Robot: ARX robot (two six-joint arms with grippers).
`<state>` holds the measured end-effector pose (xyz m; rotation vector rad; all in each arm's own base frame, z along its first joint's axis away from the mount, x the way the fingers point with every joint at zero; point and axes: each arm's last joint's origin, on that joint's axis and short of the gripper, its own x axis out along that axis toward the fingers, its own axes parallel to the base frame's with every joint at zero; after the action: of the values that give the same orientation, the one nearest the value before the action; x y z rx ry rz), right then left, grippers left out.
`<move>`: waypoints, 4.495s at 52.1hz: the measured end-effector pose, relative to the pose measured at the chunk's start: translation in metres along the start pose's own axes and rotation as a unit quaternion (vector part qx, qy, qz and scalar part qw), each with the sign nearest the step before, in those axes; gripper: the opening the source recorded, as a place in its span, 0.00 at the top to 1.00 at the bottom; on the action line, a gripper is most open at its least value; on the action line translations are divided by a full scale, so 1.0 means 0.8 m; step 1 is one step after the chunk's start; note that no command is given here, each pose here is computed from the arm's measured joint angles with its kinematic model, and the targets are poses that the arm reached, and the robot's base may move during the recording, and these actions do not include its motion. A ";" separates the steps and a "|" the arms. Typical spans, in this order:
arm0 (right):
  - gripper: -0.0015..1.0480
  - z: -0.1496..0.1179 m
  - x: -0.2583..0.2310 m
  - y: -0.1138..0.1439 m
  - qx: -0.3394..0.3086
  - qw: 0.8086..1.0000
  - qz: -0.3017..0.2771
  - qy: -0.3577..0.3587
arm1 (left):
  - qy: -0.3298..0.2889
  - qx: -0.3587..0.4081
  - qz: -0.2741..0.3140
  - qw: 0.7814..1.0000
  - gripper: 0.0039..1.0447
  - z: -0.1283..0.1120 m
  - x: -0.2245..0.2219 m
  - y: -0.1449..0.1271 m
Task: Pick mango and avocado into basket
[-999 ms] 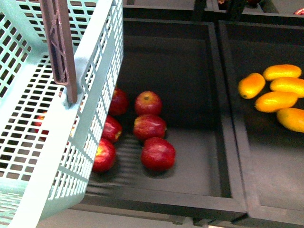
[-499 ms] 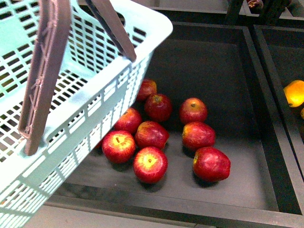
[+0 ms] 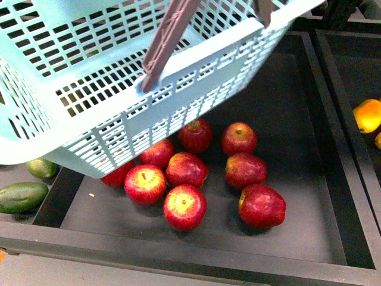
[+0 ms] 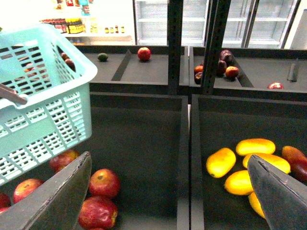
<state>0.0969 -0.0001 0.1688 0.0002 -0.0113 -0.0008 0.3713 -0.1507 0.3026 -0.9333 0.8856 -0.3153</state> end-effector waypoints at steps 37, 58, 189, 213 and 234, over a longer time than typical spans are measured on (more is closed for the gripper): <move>0.08 -0.001 0.001 0.000 0.010 1.000 -0.007 0.015 | 0.118 0.105 -0.034 0.987 0.86 -0.087 0.029 -0.060; 0.08 0.013 0.046 -0.105 0.184 0.939 -0.223 0.188 | 0.117 0.109 -0.033 0.986 0.86 -0.085 0.029 -0.058; 0.08 -0.241 0.421 -0.355 -0.303 0.735 0.277 0.540 | 0.117 0.110 -0.032 0.986 0.86 -0.086 0.029 -0.057; 0.32 -0.249 0.425 -0.351 -0.292 0.738 0.265 0.548 | 0.117 0.110 -0.032 0.987 0.86 -0.085 0.029 -0.057; 0.38 -0.158 0.378 -0.359 -0.238 0.825 0.234 0.456 | 0.117 0.110 -0.032 0.987 0.86 -0.085 0.029 -0.058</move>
<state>0.4002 -0.2878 0.0454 -0.5067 0.9577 0.4930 0.3384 -0.2296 0.3080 -0.7301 1.0130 -0.5755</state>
